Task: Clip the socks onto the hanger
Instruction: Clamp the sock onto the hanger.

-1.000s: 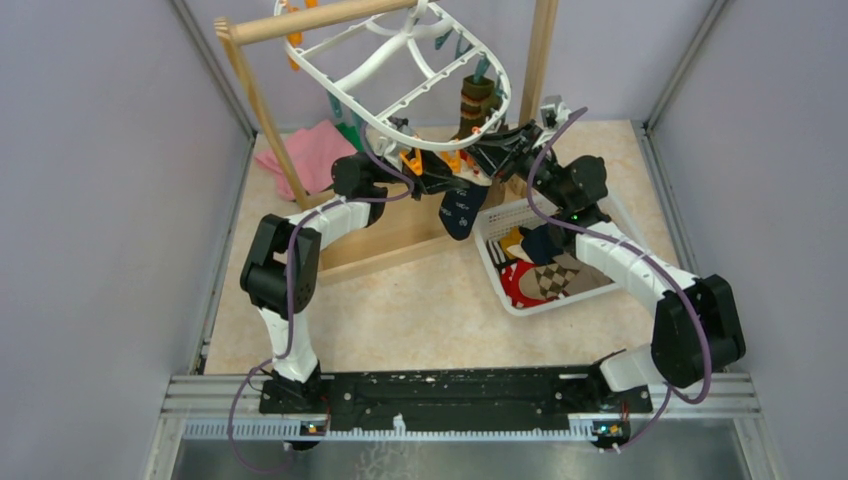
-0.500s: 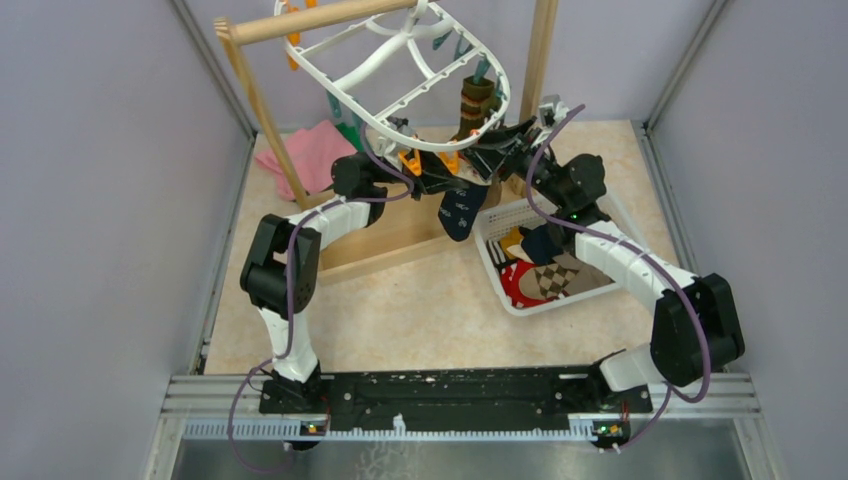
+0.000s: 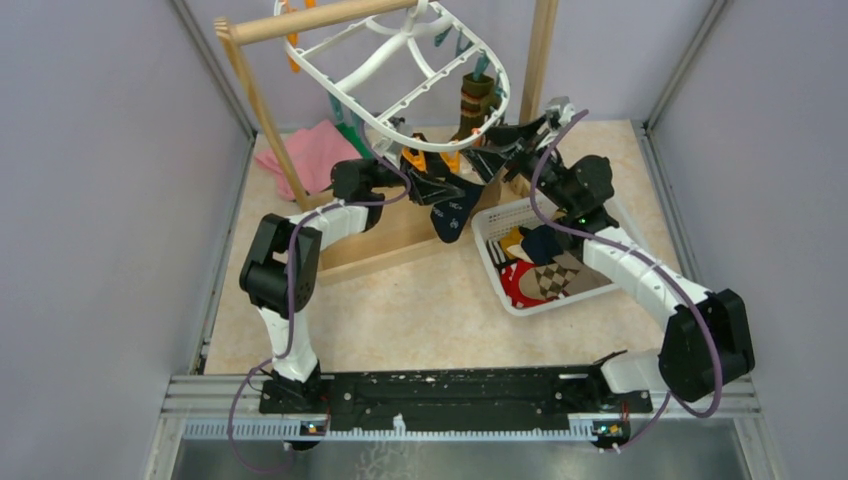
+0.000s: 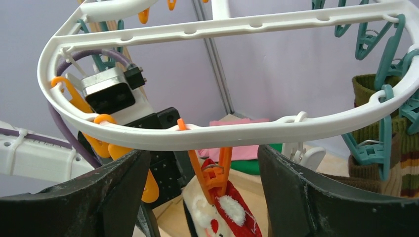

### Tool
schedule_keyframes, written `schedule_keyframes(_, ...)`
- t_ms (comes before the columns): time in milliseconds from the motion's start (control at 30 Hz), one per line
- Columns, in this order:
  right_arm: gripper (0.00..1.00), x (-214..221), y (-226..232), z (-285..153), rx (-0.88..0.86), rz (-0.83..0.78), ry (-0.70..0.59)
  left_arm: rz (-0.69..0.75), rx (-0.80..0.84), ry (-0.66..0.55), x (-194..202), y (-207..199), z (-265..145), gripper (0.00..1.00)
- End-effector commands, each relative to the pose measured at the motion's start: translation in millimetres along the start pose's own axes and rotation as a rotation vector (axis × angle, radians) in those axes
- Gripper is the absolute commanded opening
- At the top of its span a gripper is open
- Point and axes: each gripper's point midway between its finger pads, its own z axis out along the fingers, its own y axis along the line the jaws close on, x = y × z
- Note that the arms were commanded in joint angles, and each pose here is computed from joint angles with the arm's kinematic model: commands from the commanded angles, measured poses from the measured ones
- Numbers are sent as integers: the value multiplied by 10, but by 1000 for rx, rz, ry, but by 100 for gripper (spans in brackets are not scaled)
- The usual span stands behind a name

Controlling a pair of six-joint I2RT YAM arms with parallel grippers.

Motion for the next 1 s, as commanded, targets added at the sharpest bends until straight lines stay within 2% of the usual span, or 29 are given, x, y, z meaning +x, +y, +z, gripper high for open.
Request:
schedule_keyframes(0,81,-139,10,-96,31,-62,-25,176,-9,-99,-159,-76,-87,55)
schedule_keyframes(200,85,-29,-52,-243,84,-73,7,87,-111,-120,37,26,-296,60)
schedule_keyframes(333,86,60,-59,-377,107,-63,23,-15,-188,-133,246,93,-461,72)
schedule_keyframes(500,87,136,-64,-564,150,-68,51,-80,-256,-131,482,49,-592,75)
schedule_keyframes(567,87,182,-75,-657,174,-72,68,-89,-274,-124,560,-13,-630,97)
schedule_keyframes(767,87,335,-185,-1068,302,-112,99,-115,-379,-90,840,-322,-803,99)
schedule_keyframes(900,85,382,-113,-1255,279,-182,80,-133,-529,-20,1057,-424,-1001,99)
schedule_keyframes(967,86,528,-145,-1341,298,-181,153,-142,-618,11,1117,-477,-1116,99)
